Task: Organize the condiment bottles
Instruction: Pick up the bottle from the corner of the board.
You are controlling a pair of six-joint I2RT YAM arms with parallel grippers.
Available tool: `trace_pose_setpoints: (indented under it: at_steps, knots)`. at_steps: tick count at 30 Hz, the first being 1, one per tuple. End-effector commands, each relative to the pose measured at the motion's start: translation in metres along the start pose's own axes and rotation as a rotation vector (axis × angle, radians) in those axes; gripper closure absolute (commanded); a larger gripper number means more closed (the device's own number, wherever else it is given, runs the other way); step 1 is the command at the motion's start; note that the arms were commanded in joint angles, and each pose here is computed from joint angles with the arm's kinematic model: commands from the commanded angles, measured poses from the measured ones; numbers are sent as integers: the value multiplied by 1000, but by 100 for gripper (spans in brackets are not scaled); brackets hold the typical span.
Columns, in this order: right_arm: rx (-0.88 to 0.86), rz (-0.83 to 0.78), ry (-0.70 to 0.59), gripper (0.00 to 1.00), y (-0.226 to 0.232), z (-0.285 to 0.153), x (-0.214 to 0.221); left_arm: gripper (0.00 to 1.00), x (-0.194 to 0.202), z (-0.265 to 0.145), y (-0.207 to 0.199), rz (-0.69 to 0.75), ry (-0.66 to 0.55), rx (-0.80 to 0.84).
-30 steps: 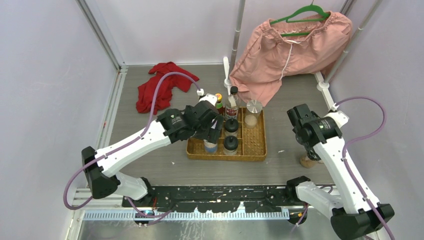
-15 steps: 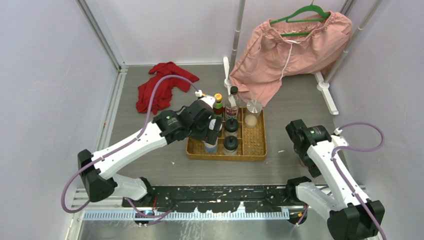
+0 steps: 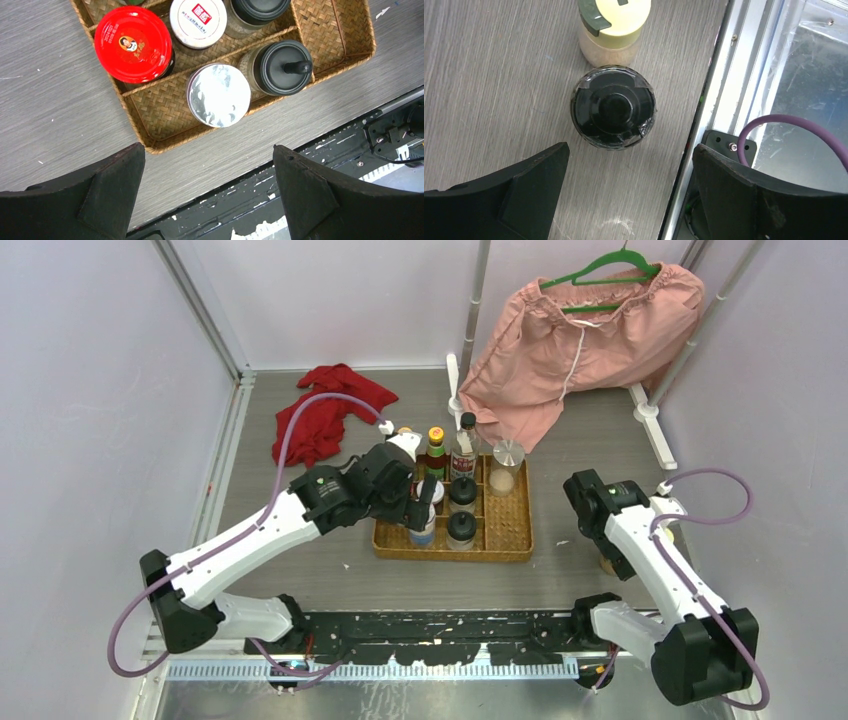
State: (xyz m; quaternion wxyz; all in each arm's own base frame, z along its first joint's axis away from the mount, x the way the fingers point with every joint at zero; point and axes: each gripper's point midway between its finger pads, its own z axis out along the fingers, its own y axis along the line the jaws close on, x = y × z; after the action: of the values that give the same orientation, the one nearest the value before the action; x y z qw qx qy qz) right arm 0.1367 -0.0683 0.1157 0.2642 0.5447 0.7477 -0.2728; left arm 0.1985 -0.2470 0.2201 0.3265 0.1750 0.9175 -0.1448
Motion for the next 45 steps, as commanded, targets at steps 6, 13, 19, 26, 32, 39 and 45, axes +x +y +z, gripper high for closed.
trace_pose_setpoints:
  at_steps: [6,13,19,26,32,39,45]
  knots:
    - [7,38,-107,0,17,18,-7,0,-2,-17,16,-35,-40,-54]
    - [17,58,-158,0,26,20,-18,0,-2,-15,20,-42,-27,-87]
    - [41,74,-154,0,31,26,-19,0,-3,-10,20,-43,-16,-105]
    - [64,84,-133,1,36,35,-22,0,-4,-7,19,-42,-13,-112]
    - [93,92,-119,5,35,40,-24,0,0,-2,20,-36,-7,-115]
    - [99,96,-106,41,35,43,-22,0,-1,-3,20,-28,-15,-111]
    - [80,91,-98,73,37,44,-20,0,1,-1,21,-27,-12,-112]
